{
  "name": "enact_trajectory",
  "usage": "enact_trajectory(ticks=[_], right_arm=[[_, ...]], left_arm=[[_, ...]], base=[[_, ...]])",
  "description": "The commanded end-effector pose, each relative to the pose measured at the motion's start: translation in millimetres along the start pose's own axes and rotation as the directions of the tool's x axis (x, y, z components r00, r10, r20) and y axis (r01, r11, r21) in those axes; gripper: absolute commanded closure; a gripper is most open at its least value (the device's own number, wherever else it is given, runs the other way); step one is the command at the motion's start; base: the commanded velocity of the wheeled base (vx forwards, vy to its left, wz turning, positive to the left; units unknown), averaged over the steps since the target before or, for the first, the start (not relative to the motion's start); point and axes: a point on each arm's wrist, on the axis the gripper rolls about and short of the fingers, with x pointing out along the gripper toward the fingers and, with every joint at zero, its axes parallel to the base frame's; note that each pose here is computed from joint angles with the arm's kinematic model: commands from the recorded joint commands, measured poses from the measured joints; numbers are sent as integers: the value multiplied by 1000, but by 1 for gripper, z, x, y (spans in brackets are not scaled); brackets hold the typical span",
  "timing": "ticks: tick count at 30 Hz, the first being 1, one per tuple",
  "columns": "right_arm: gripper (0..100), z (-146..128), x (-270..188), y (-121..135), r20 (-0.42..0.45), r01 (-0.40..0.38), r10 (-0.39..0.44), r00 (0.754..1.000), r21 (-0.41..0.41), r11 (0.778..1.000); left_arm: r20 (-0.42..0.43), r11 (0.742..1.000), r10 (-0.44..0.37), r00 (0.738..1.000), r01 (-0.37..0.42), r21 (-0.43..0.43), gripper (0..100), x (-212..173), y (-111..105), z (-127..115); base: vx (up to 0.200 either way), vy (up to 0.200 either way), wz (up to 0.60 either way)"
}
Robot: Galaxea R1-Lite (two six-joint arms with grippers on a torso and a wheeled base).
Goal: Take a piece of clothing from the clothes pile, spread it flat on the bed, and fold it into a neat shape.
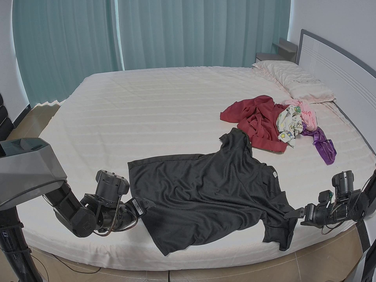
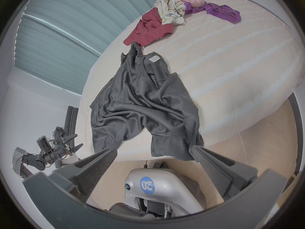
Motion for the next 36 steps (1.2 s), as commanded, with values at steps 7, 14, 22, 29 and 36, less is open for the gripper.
enact_trajectory(ticks=[7,14,22,29,36], right_arm=[[0,-2,0,1,-9,-4,3,1000,-4,1000],[0,-3,0,2,-11,-4,4,1000,-6,1000],[0,-7,2,5,-22,-11,10,1000,-23,1000],[0,-7,2,5,-22,-11,10,1000,-23,1000],[0,-8,2,6,-28,-14,13,1000,-24,1000]], left_arm=[[-20,998,-14,1000,12,-67,0,-5,4,2],[-25,998,-14,1000,13,-63,0,-5,5,2],[-24,998,-15,1000,14,-63,0,-5,5,2],[-24,998,-11,1000,10,-67,0,-4,6,2],[-9,997,-5,1000,5,-82,0,-2,8,7]], base=[[0,0,0],[86,0,0],[200,0,0],[200,0,0],[57,0,0]])
